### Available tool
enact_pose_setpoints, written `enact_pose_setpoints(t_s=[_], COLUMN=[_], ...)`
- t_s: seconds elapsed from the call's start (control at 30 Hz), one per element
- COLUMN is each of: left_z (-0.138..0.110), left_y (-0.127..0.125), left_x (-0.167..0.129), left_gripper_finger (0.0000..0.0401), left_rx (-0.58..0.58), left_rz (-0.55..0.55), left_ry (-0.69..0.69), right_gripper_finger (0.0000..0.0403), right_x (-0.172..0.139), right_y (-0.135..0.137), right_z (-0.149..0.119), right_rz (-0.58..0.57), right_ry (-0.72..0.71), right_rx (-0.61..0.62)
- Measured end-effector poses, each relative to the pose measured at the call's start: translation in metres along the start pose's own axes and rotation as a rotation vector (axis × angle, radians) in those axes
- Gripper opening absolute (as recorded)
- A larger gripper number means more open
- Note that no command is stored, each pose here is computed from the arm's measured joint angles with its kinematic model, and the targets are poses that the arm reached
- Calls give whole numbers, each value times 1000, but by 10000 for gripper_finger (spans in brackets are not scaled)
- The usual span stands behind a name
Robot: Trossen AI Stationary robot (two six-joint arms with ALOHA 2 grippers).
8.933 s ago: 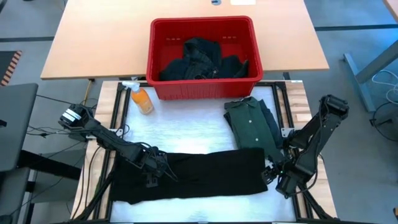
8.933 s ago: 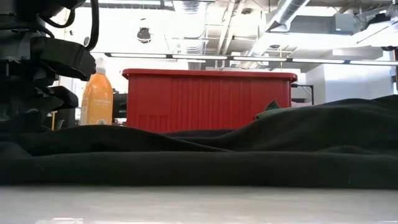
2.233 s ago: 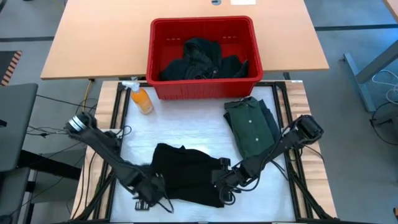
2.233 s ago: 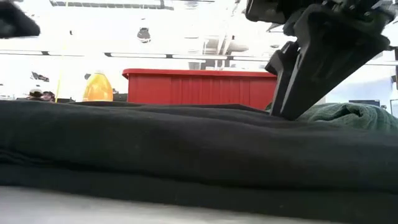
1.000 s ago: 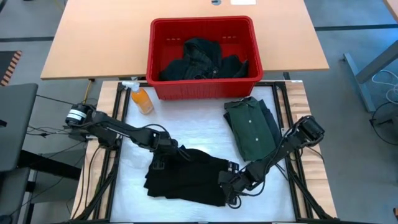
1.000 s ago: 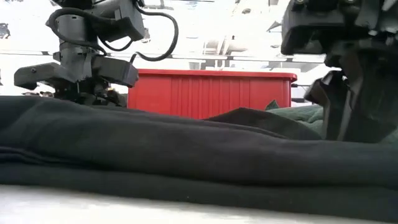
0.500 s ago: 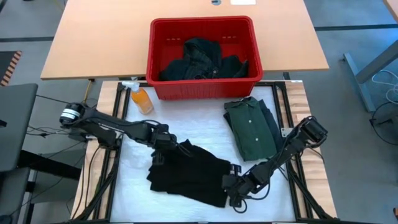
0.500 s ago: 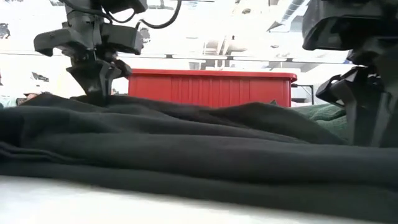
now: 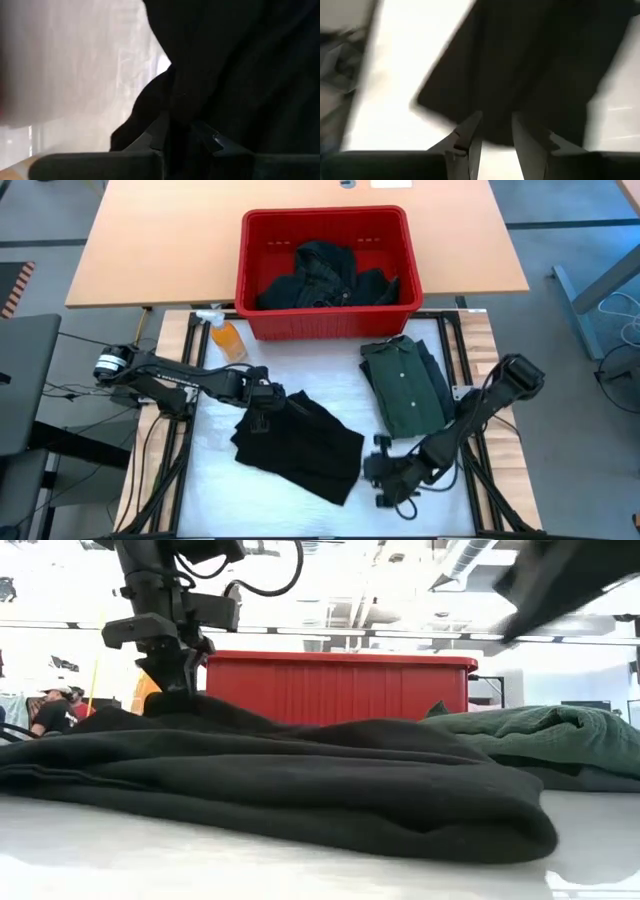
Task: Fold laundry
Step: Fold the black shirt
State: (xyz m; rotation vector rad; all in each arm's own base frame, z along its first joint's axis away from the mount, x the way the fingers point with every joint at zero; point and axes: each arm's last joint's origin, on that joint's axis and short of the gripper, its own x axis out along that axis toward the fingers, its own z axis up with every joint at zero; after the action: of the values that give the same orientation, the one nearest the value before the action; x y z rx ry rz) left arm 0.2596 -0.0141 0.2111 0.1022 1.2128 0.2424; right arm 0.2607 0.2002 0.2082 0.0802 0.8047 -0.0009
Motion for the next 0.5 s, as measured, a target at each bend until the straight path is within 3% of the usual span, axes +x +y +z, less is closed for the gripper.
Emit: enact_pose_setpoints(t_s=[0.1,0.27,0.4,0.5], left_z=[1,1,1,1], left_y=[3,6,6,6], left_x=[1,2,2,2], left_gripper_finger=[50,65,67,68], left_rx=[4,-9,-10,-10], left_rz=[-8,-13,-15,-16], left_ry=[-4,2,3,3], right_gripper_finger=[132,132,132,132], right_x=[-7,7,27,35], right_y=[-19,-64,-99,-113], right_z=[12,23,8,-6], right_rz=[-141,-218,-137,-54], right_ry=[-70,51,186,204], right_rx=[-4,34,89,138])
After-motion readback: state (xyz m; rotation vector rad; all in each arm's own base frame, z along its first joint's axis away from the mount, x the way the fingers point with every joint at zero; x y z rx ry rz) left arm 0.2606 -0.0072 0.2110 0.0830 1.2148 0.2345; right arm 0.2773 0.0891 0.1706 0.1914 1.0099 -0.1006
